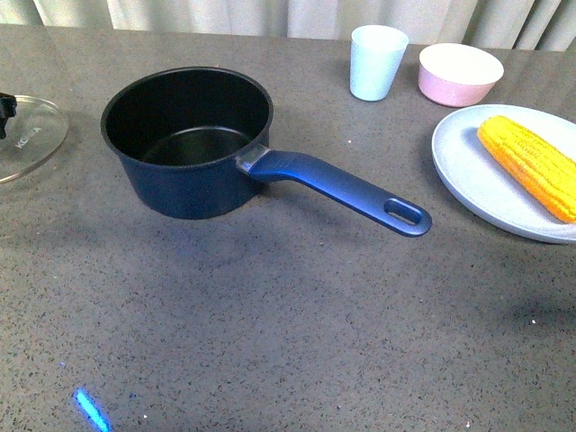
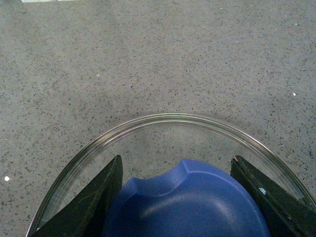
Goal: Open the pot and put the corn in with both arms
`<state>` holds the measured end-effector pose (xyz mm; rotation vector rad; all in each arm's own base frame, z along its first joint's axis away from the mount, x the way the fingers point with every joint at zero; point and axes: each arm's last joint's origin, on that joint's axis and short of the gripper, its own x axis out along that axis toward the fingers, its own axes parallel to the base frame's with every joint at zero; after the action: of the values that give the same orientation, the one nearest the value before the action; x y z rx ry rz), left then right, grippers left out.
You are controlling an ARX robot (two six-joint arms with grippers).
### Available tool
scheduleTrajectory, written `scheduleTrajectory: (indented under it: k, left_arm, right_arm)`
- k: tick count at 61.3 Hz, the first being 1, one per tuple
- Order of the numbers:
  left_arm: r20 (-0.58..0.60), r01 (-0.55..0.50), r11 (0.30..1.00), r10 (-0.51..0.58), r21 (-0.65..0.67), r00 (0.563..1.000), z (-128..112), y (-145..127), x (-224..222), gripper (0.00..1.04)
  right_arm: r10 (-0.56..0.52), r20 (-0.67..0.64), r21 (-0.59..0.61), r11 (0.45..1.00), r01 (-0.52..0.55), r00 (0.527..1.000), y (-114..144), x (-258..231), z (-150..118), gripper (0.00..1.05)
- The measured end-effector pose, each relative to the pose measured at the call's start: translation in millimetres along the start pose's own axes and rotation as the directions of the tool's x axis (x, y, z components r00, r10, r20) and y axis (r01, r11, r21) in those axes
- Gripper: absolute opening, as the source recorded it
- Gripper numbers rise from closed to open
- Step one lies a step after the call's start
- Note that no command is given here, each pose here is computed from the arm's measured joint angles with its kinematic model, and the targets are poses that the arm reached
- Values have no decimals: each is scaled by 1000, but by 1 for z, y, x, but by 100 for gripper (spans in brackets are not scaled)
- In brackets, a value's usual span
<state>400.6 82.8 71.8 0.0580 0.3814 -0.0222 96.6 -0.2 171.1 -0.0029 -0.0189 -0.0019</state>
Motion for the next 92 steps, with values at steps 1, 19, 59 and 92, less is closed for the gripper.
scheduleTrajectory:
  k: [1, 19, 59, 92]
  left_arm:
    - [-1, 2, 1000, -2, -1, 1000, -1, -1, 1, 59]
    - [8, 20, 1000, -20, -2, 1000, -13, -7, 7, 59]
    - [26, 22, 1000, -22, -18, 999, -26, -13, 2, 98]
    - [301, -24, 998, 42, -62, 953, 31, -9, -85, 82]
  right_arm:
    - [0, 0, 0, 1000, 0, 1000, 0, 0, 0, 96]
    - [0, 0, 0, 1000, 0, 1000, 0, 0, 0, 96]
    - [0, 0, 0, 1000, 0, 1000, 0, 0, 0, 96]
    - [0, 0, 0, 1000, 0, 1000, 0, 0, 0, 96]
